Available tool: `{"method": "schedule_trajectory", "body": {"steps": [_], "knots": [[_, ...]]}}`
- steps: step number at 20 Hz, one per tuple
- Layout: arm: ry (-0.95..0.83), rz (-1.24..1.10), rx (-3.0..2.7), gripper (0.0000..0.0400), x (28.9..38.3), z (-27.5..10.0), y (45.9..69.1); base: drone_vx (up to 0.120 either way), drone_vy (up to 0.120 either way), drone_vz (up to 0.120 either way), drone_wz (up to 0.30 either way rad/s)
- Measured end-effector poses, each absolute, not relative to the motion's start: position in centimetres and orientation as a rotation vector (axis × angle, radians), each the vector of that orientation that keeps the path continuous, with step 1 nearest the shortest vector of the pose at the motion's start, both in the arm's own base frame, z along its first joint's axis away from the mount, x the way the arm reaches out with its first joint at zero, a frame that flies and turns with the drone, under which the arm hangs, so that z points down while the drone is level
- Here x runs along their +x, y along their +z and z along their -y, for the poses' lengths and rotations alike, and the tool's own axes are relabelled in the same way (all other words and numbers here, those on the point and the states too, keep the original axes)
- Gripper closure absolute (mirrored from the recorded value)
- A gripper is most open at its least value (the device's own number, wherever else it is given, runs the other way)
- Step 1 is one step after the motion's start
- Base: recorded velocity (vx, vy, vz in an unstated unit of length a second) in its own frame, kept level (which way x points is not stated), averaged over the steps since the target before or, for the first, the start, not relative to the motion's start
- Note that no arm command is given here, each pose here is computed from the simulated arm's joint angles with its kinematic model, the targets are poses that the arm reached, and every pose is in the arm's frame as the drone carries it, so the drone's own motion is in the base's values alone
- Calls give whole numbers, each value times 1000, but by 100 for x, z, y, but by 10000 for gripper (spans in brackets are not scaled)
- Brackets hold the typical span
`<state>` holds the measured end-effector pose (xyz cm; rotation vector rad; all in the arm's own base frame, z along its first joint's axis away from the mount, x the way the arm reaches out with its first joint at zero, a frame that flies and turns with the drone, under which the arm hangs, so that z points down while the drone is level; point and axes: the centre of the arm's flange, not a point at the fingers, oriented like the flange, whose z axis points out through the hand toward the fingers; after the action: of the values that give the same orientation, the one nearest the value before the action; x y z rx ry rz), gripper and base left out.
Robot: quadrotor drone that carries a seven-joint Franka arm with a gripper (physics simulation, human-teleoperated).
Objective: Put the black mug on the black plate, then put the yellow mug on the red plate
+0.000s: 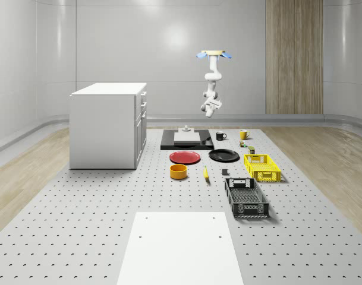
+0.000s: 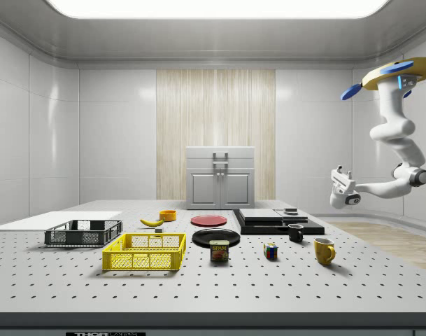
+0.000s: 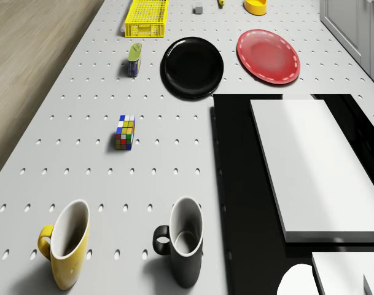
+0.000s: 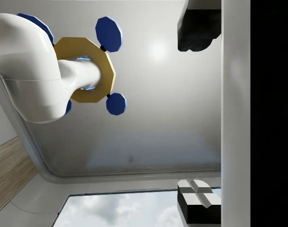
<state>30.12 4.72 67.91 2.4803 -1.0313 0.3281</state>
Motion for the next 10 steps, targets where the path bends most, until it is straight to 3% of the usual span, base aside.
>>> {"method": "schedule_trajectory", "body": {"steps": [4, 7, 10], "knots": [[491, 870, 2085, 0, 3019, -792, 6510, 120, 0, -120, 0], [619, 693, 1650, 0, 3032, -972, 6086, 120, 0, -120, 0], [715, 494, 1163, 0, 3049, -927, 5580, 120, 0, -120, 0]]}}
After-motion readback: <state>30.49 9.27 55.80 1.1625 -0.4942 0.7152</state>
